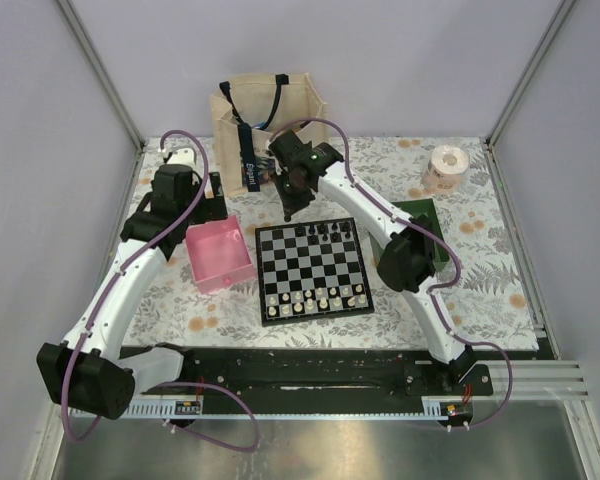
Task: Set up the chess pieces on the board
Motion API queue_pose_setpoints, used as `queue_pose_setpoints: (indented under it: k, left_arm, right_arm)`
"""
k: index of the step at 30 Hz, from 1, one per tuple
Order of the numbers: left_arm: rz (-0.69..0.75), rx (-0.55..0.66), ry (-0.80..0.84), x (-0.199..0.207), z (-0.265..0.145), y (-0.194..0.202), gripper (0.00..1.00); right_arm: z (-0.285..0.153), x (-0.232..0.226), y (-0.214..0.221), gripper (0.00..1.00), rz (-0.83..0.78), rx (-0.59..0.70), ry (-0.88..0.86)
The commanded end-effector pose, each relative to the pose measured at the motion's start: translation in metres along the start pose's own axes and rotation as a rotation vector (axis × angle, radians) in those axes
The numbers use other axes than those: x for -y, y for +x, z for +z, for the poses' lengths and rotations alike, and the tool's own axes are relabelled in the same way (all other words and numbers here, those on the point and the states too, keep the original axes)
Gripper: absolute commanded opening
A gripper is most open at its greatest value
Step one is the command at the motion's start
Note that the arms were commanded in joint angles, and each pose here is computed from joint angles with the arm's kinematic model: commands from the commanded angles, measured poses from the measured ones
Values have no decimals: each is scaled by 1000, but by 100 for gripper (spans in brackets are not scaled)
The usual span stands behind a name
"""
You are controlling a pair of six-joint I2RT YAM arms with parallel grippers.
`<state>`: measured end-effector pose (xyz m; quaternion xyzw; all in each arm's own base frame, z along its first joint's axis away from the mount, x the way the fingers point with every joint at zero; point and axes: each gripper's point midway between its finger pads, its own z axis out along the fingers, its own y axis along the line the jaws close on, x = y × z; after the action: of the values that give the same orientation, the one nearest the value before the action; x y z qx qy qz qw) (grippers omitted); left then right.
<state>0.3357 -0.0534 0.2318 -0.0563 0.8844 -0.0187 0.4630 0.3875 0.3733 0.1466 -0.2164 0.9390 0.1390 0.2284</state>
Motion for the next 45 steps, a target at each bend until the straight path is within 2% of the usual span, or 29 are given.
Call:
queue_pose_setpoints:
  k: [1, 13, 45]
  left_arm:
    - [-10, 48, -2, 1, 1, -12, 99]
    - [-8, 37, 7, 3, 2, -10, 99]
    - [-4, 22, 12, 5, 5, -7, 99]
  right_arm:
    - [-10, -8, -8, 0, -33, 29, -6]
    - [21, -5, 8, 0, -41, -39, 4]
    - [53, -3, 13, 0, -68, -63, 13]
